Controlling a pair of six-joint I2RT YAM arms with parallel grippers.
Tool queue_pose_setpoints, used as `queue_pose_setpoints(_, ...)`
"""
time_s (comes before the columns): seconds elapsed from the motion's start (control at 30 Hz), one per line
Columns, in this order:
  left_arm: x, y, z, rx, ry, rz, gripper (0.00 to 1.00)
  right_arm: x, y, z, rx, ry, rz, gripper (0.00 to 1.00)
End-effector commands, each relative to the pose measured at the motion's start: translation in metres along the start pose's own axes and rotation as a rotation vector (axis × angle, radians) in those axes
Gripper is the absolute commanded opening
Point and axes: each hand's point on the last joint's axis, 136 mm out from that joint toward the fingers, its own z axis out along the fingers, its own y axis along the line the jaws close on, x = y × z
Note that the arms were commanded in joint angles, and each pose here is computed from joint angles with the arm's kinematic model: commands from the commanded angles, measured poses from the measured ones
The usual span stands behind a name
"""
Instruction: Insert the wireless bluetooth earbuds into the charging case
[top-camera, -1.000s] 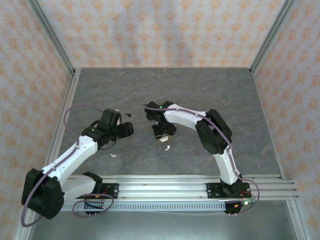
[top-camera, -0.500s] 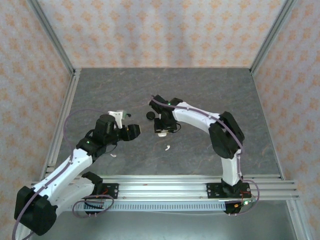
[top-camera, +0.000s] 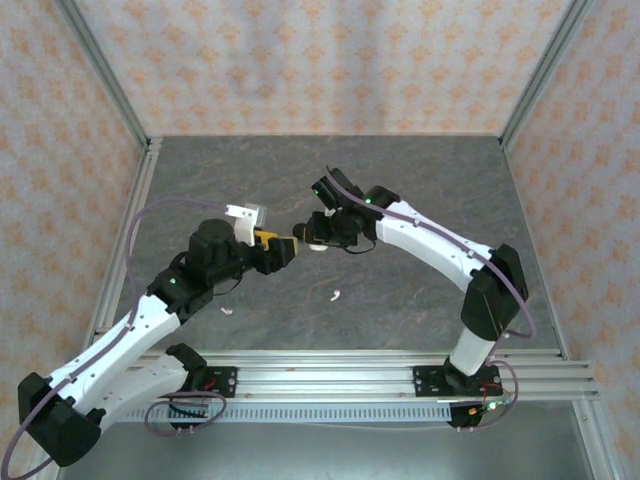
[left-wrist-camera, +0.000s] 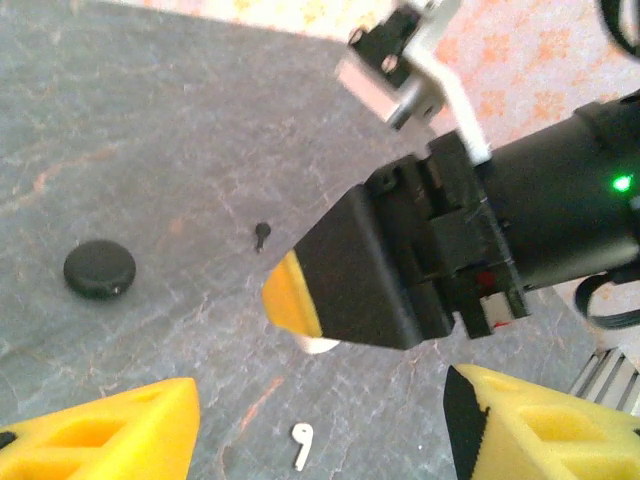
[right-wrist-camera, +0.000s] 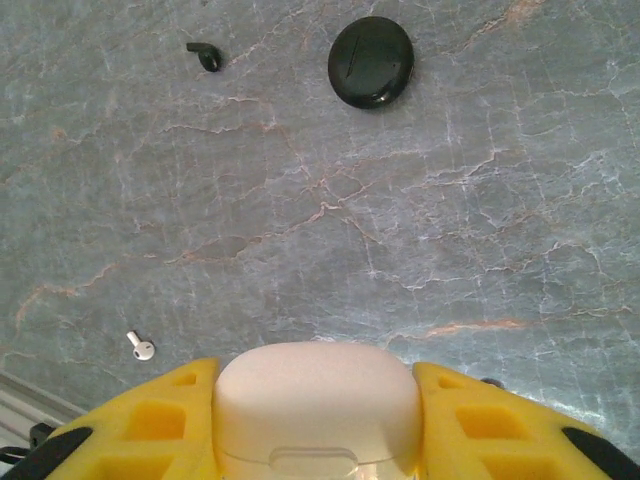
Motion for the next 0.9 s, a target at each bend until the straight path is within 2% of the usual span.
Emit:
queue_pose_setpoints(0.0, -0.01, 0.0, -0.005, -0.023, -0.03, 0.031, 0.67, -0.013, 0.015, -0.029, -0.066, -0.067, 0.031, 0.37)
queue_pose_setpoints(0.23, -0.012, -0.001, 0.003, -0.013, -0.031, 0.05, 0.68, -0.017, 0.029, -0.041, -0.15, -0.1, 0.088, 0.37)
queue_pose_setpoints(0.37, -0.012, 0.008, 0.007, -0.065, -0.017, 0.034, 0.68, -0.019, 0.033, -0.052, -0.171, -0.115, 0.09, 0.37)
queue_pose_setpoints(0.53, -0.011, -0.001, 0.018, -0.007, 0.0, 0.016, 0.68, -0.023, 0.04, -0.063, -0.199, -0.131, 0.094, 0.37)
queue_pose_setpoints(0.87, -0.02, -0.006, 0.02, 0.087, -0.167, -0.016, 0.67, -0.023, 0.041, -0.079, -0.237, -0.136, 0.16, 0.37)
